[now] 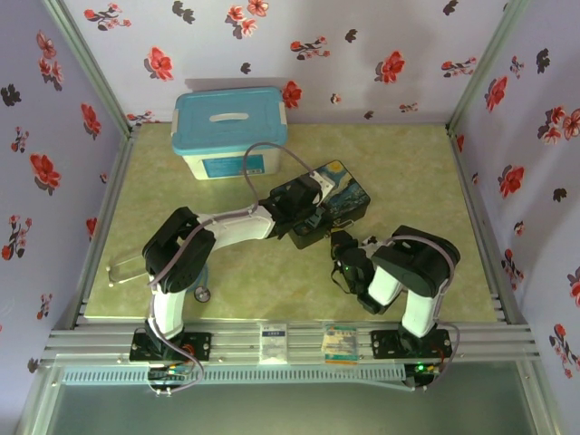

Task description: Unlock a padlock with a key

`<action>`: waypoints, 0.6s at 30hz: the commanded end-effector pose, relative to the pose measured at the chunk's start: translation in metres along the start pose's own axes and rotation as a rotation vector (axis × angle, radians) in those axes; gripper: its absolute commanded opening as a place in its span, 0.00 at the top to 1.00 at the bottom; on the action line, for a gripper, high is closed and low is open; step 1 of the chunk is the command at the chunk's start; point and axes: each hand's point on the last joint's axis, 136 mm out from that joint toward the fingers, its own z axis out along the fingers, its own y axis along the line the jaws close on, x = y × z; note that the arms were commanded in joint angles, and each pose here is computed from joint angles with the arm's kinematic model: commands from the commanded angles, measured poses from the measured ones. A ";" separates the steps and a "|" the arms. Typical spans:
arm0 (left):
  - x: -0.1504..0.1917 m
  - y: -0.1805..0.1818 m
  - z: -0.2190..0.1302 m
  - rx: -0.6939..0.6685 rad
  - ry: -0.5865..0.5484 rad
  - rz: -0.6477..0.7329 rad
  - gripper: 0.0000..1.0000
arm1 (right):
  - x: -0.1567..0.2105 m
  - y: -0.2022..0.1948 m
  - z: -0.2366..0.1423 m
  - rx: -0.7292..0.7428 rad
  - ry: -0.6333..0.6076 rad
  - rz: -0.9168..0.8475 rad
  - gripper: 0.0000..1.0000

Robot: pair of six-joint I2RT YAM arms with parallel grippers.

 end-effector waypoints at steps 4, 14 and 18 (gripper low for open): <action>0.157 0.048 0.011 -0.186 0.480 0.102 0.60 | -0.030 -0.025 -0.007 0.135 -0.049 -0.109 1.00; 0.157 0.051 0.008 -0.196 0.483 0.096 0.61 | -0.039 0.004 -0.029 0.245 0.079 -0.398 1.00; 0.152 0.056 0.002 -0.216 0.477 0.113 0.60 | -0.046 0.007 -0.041 0.285 0.223 -0.385 1.00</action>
